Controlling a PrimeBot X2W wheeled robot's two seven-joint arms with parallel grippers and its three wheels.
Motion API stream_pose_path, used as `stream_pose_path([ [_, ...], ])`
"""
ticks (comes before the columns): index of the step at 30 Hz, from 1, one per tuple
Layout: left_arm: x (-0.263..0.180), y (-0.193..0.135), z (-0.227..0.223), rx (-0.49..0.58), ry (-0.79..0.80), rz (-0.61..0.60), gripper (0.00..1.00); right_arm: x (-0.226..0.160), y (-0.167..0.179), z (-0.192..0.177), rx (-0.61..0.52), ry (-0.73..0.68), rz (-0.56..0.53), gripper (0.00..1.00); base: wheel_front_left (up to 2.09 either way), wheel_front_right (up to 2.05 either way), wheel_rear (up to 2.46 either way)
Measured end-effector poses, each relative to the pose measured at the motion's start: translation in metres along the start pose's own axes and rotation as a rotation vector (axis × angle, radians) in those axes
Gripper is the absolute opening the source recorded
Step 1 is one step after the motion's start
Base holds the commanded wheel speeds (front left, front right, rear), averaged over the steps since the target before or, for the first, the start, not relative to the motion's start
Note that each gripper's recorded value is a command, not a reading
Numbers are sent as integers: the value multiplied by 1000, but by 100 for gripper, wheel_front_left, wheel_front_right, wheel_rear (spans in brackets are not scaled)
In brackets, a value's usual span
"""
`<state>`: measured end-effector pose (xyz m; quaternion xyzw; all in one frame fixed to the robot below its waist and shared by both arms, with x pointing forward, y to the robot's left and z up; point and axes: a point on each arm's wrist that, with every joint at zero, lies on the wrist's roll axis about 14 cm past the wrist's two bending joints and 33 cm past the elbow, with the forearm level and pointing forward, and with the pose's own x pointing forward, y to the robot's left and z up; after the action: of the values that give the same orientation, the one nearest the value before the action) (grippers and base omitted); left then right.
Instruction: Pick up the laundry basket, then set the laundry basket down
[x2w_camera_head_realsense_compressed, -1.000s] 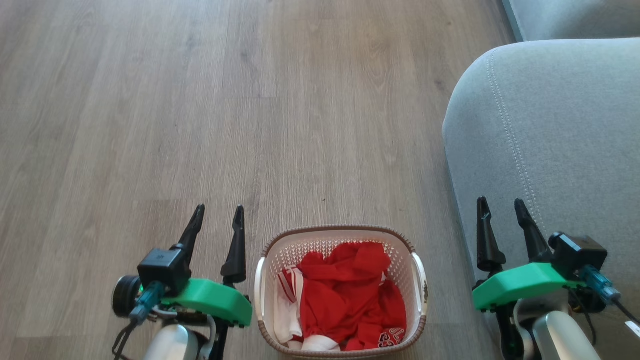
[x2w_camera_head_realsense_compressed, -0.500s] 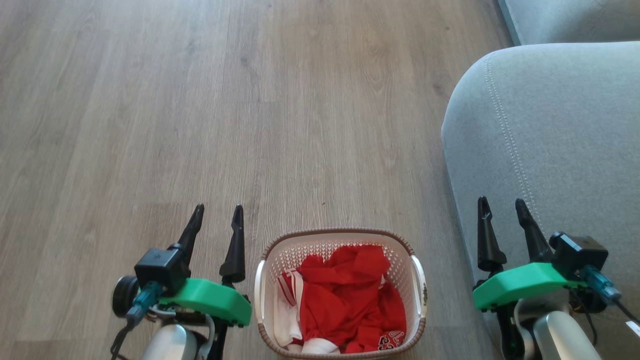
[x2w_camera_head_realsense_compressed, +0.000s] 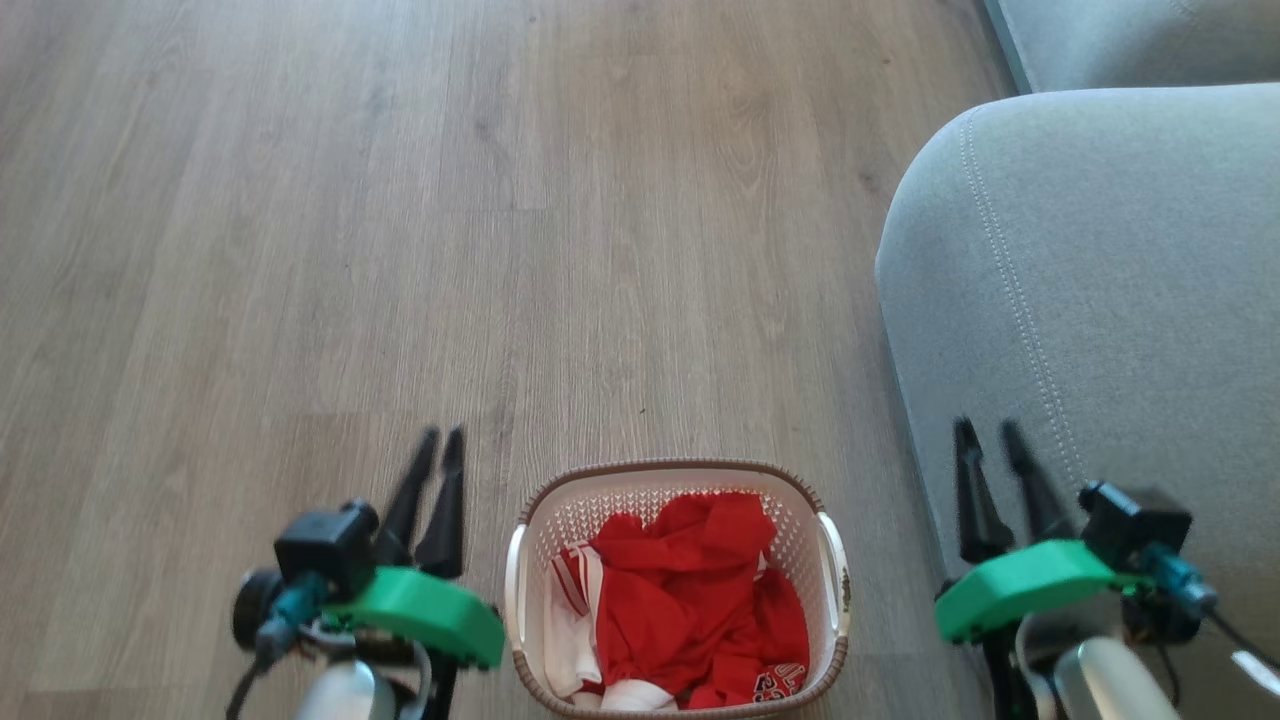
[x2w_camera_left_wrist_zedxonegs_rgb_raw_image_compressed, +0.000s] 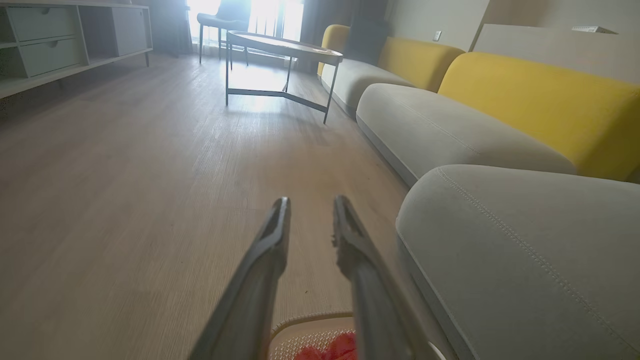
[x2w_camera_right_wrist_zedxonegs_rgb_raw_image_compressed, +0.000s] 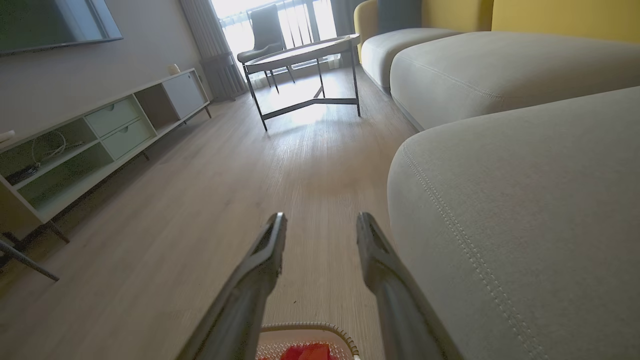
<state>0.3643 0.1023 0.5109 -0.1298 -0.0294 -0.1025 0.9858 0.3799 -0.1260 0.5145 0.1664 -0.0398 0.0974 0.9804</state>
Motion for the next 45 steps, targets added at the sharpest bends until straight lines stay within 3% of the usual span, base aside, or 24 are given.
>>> stream_pose_path([
  [6,-23,9,-39,-34,127,44,0,-20,-11,-34,34,108,-48,0,0,0,0],
  [45,-22,40,-42,-452,154,187,0,-21,-40,-28,423,88,-195,0,0,0,0],
])
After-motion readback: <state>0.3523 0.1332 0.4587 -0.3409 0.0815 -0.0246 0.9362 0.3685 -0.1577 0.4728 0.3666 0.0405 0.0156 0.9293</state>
